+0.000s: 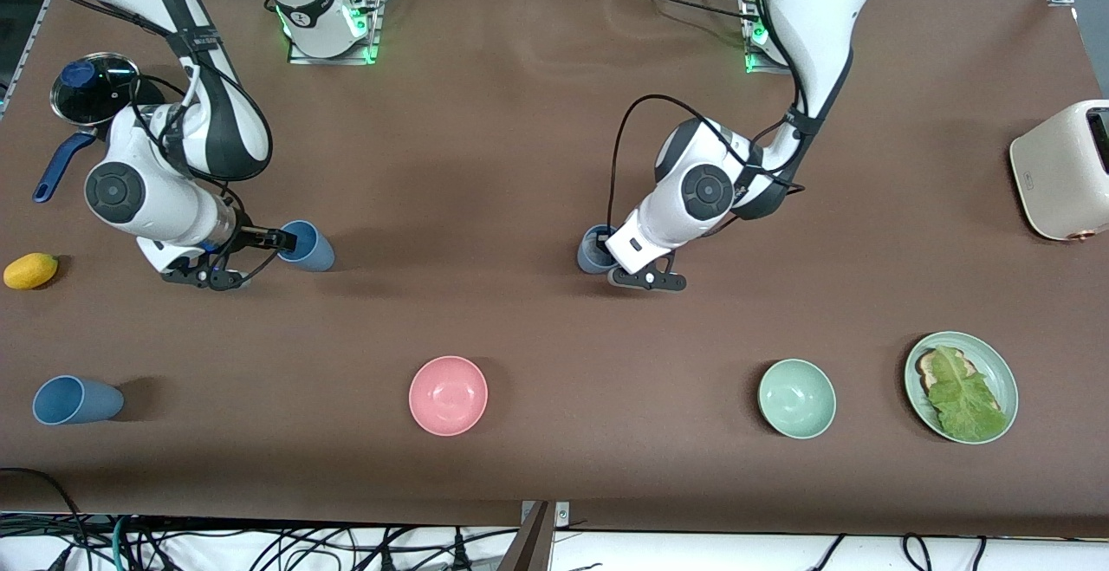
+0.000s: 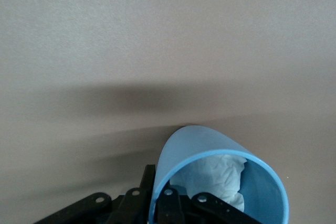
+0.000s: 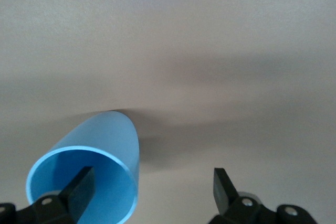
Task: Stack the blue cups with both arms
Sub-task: 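Set the tissue cup mid-table with the left gripper while the right gripper grasps, then carry the blue cup over the tissue cup with the right gripper while the left withdraws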
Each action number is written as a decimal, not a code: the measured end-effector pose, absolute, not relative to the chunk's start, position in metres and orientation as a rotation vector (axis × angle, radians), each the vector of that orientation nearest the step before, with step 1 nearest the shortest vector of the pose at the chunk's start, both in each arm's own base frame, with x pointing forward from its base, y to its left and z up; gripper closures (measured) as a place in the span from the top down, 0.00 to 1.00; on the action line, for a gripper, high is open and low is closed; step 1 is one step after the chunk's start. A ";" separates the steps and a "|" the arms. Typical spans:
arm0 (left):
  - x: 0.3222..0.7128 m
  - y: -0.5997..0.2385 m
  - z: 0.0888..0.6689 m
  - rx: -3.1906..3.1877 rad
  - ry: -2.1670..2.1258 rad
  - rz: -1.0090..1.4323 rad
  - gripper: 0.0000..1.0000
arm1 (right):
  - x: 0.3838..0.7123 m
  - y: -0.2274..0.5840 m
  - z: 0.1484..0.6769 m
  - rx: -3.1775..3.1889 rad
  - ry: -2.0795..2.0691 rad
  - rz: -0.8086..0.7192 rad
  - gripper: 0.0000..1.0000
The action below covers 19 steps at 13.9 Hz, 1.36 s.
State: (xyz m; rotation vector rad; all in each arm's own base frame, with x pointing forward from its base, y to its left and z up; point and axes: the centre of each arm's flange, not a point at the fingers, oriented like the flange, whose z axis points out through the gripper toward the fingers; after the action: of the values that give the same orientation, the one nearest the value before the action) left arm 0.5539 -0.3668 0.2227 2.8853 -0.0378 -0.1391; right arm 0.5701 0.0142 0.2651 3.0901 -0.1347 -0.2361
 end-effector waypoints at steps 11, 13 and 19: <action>0.576 -0.382 0.306 2.844 0.141 -0.088 0.75 | 0.562 0.018 0.256 3.084 -0.136 -0.298 0.14; 0.571 -0.371 0.350 2.864 0.123 -0.142 0.95 | 0.566 0.028 0.267 3.091 -0.120 -0.308 0.06; 0.569 -0.274 0.493 2.964 -0.079 -0.266 1.00 | 0.601 0.123 0.387 3.134 -0.145 -0.386 0.05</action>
State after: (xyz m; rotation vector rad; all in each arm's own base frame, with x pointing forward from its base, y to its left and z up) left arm 0.5692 -0.2742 0.4931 2.9642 -0.0793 -0.2662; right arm 0.6008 0.1227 0.3875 3.1344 -0.1455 -0.3863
